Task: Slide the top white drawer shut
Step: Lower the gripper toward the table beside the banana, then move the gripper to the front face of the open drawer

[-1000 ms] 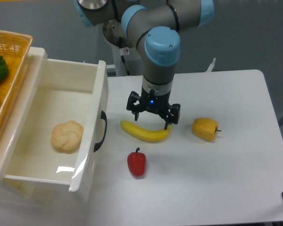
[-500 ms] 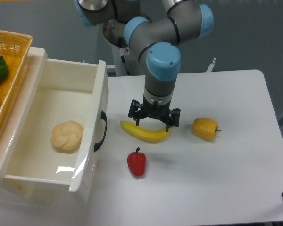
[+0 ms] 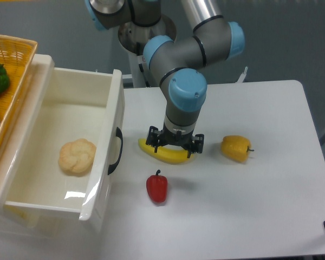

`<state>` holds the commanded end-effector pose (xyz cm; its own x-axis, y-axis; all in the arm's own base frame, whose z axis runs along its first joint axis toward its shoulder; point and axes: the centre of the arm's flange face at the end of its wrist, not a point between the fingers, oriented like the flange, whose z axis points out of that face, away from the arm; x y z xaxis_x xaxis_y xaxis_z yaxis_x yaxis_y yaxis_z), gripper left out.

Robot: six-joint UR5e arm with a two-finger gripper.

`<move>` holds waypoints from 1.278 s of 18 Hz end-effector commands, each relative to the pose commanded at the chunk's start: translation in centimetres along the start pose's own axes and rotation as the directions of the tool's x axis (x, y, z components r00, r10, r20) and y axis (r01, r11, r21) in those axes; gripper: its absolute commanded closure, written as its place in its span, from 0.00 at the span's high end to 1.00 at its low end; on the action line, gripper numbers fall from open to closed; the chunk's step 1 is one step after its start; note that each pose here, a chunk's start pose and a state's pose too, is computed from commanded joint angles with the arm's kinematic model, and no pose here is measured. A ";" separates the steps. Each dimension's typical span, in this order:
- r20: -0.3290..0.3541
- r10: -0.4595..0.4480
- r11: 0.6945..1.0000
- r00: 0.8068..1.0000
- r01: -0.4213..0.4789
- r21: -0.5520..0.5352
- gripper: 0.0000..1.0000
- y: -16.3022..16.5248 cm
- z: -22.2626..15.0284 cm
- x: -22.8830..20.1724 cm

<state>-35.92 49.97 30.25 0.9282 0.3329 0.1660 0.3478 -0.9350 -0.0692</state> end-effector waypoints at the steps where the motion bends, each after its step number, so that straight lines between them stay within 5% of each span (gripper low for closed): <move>1: -0.004 0.001 1.000 1.000 -0.001 -0.003 1.00 -0.1 0.3 0.0; 23: -0.078 0.010 1.000 0.997 -0.009 0.005 1.00 -2.2 2.3 3.2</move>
<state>-33.43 53.40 28.71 0.9185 0.3136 0.2411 0.3398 -0.9375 -0.0754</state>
